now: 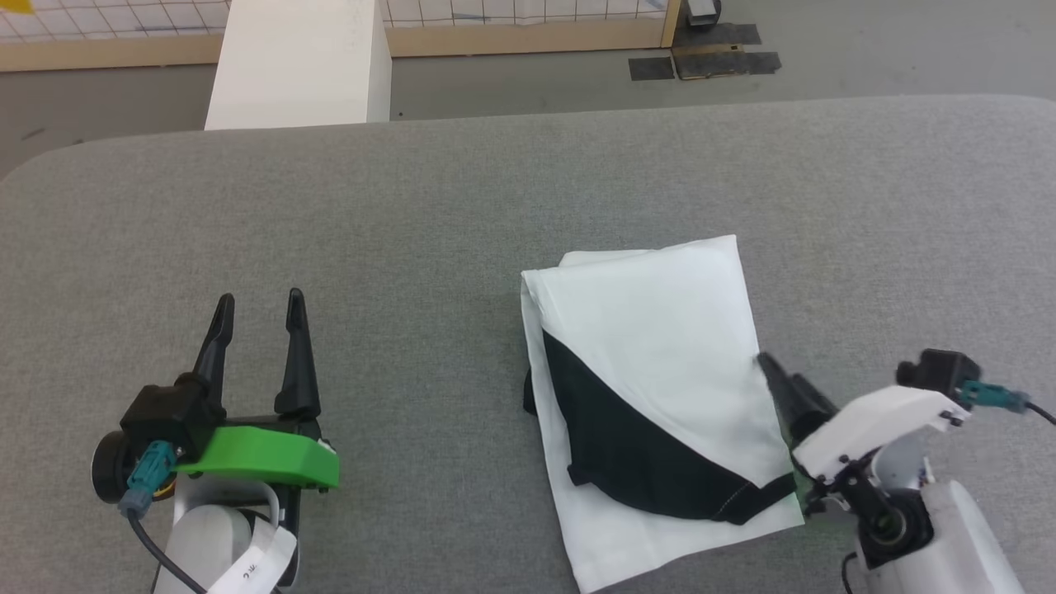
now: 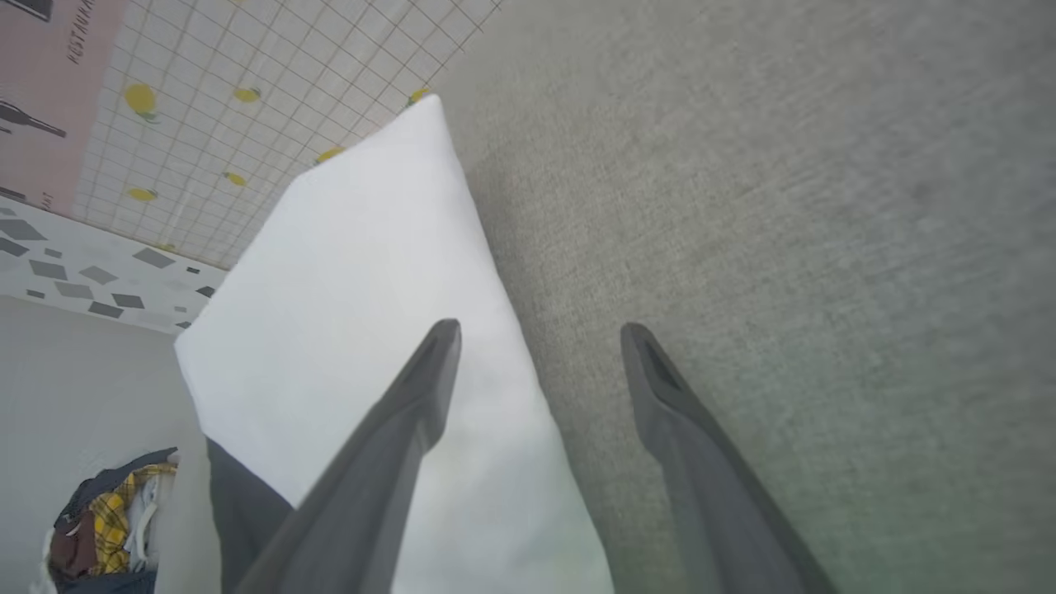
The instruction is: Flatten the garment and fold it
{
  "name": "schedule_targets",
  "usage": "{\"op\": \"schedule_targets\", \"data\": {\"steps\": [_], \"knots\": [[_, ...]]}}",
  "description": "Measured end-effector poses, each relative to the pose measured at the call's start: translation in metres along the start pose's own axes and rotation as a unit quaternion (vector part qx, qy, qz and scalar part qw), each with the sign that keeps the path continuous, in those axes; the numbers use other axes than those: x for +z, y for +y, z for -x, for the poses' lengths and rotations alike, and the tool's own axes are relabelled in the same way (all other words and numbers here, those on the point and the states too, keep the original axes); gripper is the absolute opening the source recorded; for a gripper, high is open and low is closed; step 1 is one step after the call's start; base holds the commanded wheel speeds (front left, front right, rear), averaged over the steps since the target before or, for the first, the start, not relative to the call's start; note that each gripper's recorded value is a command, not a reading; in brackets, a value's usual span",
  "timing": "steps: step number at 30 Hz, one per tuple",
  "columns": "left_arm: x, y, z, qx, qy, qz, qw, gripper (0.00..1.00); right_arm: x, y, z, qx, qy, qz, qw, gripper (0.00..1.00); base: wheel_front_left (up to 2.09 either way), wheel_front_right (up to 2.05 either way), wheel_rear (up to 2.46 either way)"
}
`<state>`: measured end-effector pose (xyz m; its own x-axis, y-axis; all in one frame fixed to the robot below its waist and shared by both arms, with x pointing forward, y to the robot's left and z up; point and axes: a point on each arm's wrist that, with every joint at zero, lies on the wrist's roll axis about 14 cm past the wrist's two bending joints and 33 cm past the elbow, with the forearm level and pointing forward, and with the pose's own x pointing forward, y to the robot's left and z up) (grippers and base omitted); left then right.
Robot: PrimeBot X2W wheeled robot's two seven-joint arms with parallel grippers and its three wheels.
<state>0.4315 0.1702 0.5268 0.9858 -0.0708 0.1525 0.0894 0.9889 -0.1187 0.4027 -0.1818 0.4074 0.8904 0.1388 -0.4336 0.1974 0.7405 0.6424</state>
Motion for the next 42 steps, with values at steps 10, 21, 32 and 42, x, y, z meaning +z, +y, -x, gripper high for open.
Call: {"op": "schedule_targets", "data": {"steps": [10, 21, 32, 42], "knots": [[-0.004, 0.007, 0.002, 0.009, 0.007, -0.003, 1.000, 1.00, -0.041, 0.024, -0.022, 0.024, 0.141, -0.003, 0.990, 1.00, 0.00, 0.00, 0.00], [-0.003, 0.009, 0.002, 0.014, 0.004, -0.004, 1.000, 1.00, -0.045, 0.029, -0.021, 0.021, 0.170, 0.081, 0.982, 0.00, 0.00, 0.00, 0.00], [-0.012, -0.034, -0.023, -0.049, 0.002, -0.002, 0.999, 1.00, 0.026, 0.007, -0.005, -0.061, 0.132, 0.401, 0.905, 0.00, 0.00, 0.00, 0.00], [-0.019, -0.121, -0.065, -0.173, -0.021, 0.014, 0.985, 1.00, 0.127, -0.050, 0.024, -0.196, 0.069, 0.481, 0.852, 0.00, 0.00, 0.00, 0.00]]}}
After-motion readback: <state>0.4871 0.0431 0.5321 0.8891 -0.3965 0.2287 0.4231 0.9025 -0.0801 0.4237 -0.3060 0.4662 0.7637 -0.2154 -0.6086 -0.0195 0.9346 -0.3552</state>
